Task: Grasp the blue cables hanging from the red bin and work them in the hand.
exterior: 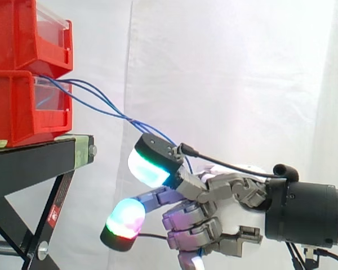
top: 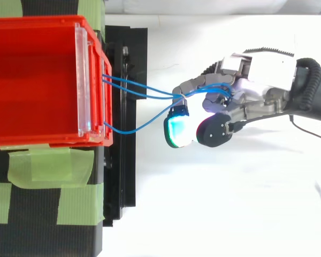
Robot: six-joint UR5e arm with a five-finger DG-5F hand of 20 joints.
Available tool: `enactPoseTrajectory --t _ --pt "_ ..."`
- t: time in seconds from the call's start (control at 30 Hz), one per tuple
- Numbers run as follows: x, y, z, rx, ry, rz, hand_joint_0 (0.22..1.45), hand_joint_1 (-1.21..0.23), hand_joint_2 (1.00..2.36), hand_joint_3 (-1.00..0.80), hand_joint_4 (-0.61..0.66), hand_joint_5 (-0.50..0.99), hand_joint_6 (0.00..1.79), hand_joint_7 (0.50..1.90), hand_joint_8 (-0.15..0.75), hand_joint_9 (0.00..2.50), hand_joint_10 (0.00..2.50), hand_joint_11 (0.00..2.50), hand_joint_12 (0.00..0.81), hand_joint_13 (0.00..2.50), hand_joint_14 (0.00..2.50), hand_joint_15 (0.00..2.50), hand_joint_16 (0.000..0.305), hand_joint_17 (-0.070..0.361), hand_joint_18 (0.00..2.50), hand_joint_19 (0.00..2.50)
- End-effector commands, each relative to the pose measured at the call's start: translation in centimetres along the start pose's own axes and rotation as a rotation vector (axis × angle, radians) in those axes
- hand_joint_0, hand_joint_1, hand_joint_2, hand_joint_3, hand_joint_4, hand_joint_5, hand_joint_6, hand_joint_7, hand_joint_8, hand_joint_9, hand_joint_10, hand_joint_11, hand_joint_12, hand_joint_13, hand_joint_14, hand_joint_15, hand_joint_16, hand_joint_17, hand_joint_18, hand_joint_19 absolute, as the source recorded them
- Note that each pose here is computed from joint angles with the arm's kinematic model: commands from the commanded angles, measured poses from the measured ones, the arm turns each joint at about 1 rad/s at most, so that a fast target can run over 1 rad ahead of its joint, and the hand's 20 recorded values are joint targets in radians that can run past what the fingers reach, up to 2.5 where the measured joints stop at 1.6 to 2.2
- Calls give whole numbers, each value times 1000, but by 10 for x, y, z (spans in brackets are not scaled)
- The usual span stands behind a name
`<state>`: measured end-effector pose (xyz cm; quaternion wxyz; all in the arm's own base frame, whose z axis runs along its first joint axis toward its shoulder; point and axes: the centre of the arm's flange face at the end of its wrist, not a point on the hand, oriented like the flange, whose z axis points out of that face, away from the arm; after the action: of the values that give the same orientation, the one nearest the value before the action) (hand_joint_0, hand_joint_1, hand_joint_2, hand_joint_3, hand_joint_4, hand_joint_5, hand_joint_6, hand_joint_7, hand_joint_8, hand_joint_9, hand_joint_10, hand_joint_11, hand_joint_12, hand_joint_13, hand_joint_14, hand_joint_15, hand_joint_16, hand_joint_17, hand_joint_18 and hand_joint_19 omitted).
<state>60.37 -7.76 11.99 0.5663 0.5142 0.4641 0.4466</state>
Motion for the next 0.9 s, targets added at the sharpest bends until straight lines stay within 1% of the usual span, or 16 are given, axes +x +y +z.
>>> enactPoseTrajectory --t 0.0,0.03,0.07,0.1,0.17,0.27,0.3,0.33,0.43,0.5,0.53,0.57,0.63,0.8,0.83,0.87 --pt "1 -1 -1 69 8 -26 756 -556 1000 -1000 300 203 514 1262 664 1728 2500 2500 752 2087 2500 1983 224 168 2500 580" --pt "3 2 3 69 10 -26 752 -556 1000 -1000 297 172 551 1243 661 1752 2500 2500 753 2096 2500 1988 223 167 2500 593" --pt "3 0 0 123 16 -45 747 -556 1000 -1000 300 153 571 1235 656 1767 2500 2500 756 2110 2500 1992 224 168 2500 598" --pt "3 0 0 133 18 -48 747 -556 1000 -1000 296 109 612 1202 654 1790 2500 2500 758 2123 2500 2014 220 165 2500 611" --pt "5 1 1 153 22 -55 742 -558 1000 -1000 291 75 639 1188 646 1836 2500 2500 753 2138 2500 2030 221 166 2500 611" --pt "5 2 1 173 23 -59 738 -559 1000 -1000 287 25 672 1155 647 1860 2500 2500 755 2153 2500 2050 219 164 2500 626" --pt "5 2 1 175 25 -60 739 -558 1000 -1000 292 13 676 1151 640 1862 2500 2500 755 2157 2500 2054 216 162 2500 636" --pt "6 2 1 173 30 -64 737 -558 1000 -1000 291 6 686 1138 644 1867 2500 2500 755 2157 2500 2056 219 164 2500 654" --pt "6 2 1 171 32 -77 735 -555 1000 -1000 297 -6 693 1138 642 1870 2500 2500 755 2158 2500 2058 221 166 2500 650" --pt "7 3 2 157 39 -80 735 -555 1000 -1000 298 -9 697 1139 651 1873 2500 2500 755 2160 2500 2061 224 168 2500 641" --pt "7 5 6 129 45 -83 734 -555 1000 -1000 295 -10 699 1132 657 1877 2500 2500 756 2160 2500 2062 221 166 2500 646" --pt "7 5 6 129 45 -83 734 -555 1000 -1000 298 -10 701 1130 651 1876 2500 2500 755 2159 2500 2062 221 166 2500 645" --pt "7 7 8 110 47 -90 734 -554 1000 -1000 303 -9 706 1129 652 1876 2500 2500 754 2158 2500 2050 222 166 2500 648" --pt "7 7 8 104 47 -93 733 -554 1000 -1000 303 -6 715 1129 644 1872 2500 2500 753 2159 2500 2050 225 169 2500 653" --pt "7 7 8 104 45 -93 734 -553 1000 -1000 301 -5 716 1126 646 1873 2500 2500 751 2155 2500 2067 222 166 2500 657" --pt "6 7 8 104 42 -90 734 -552 1000 -1000 301 -5 717 1128 650 1875 2500 2500 752 2155 2500 2060 225 169 2500 647"
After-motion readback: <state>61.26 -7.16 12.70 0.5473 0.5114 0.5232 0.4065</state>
